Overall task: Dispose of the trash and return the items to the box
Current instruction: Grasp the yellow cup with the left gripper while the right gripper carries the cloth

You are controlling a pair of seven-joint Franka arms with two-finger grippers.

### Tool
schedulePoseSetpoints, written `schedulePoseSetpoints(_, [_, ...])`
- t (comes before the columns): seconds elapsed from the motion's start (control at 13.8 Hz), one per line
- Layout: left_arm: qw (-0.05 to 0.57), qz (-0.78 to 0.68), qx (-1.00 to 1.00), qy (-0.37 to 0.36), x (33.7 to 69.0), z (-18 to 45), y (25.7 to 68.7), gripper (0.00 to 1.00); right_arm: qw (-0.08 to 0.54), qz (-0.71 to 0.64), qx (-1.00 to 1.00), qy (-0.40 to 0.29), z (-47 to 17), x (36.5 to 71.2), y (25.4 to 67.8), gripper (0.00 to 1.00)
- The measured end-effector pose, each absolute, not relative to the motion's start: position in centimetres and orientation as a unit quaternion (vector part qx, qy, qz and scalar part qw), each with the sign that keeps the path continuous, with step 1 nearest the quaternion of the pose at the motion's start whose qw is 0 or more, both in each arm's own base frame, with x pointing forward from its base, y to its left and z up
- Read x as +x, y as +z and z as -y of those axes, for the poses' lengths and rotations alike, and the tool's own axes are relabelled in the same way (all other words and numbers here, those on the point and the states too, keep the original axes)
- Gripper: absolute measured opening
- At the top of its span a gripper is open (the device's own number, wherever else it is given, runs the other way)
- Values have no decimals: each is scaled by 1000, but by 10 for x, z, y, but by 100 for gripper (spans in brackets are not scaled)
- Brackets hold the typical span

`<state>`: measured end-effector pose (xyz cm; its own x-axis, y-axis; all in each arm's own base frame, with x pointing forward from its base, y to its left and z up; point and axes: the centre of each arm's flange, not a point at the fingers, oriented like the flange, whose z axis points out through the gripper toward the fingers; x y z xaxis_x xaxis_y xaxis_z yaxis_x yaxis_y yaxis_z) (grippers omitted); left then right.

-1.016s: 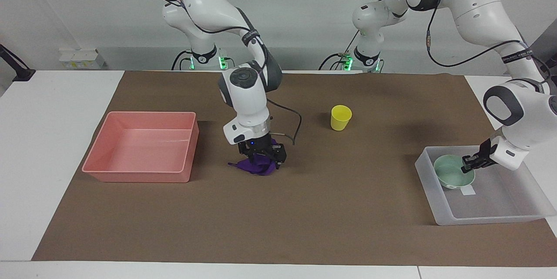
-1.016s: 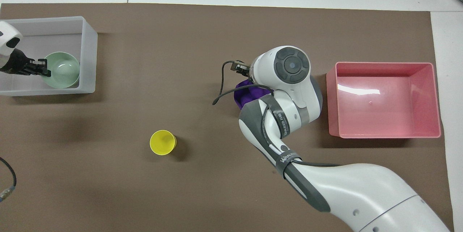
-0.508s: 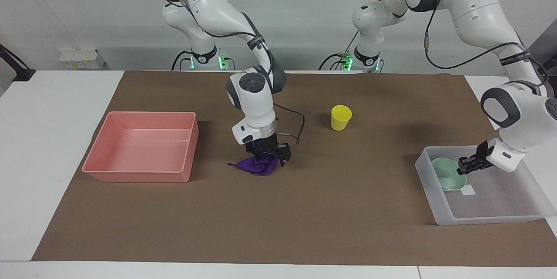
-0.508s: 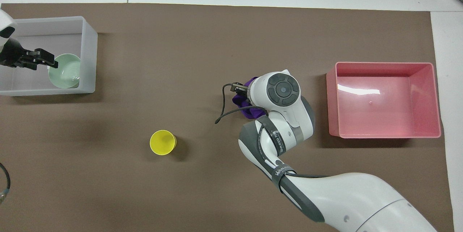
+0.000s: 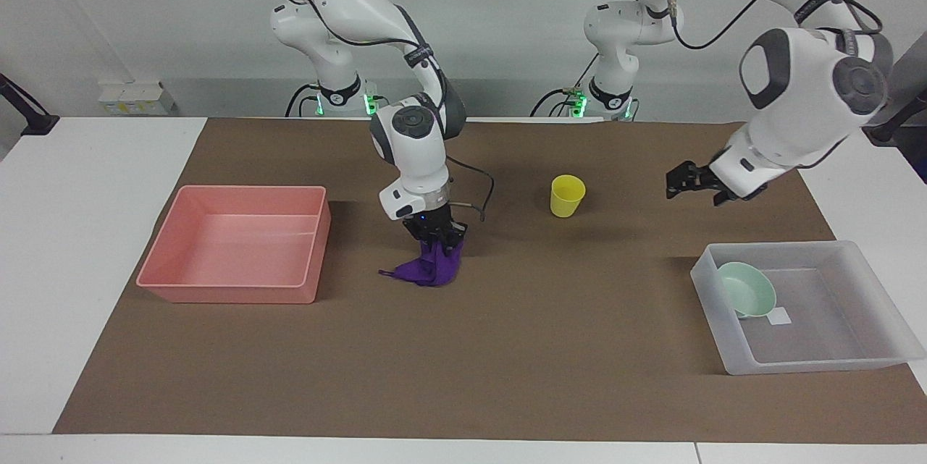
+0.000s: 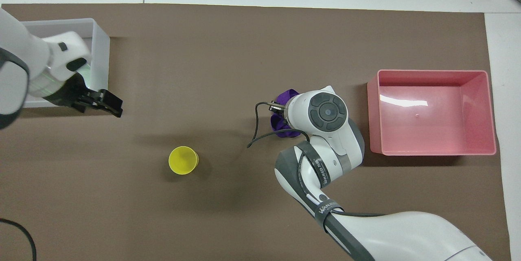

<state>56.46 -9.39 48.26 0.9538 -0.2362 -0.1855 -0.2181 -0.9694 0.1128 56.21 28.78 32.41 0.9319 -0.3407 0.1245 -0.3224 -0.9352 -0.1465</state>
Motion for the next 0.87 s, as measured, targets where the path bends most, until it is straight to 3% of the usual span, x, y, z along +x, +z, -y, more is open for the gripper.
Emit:
schedulePoseSetpoints(0.07, [45,129,986,-93,545,114,464,100,66,-173,-979,-82,-283,566,334,11])
schedulePoseSetpoints(0.44, [33,147,985,-80,475,210,382,100,80,-218,-964,-128,-214,586,419,10])
schedulePoseSetpoints(0.87, [30,133,986,-94,477,206,363,100,35,-247,-962,-113,-78,569,514,10])
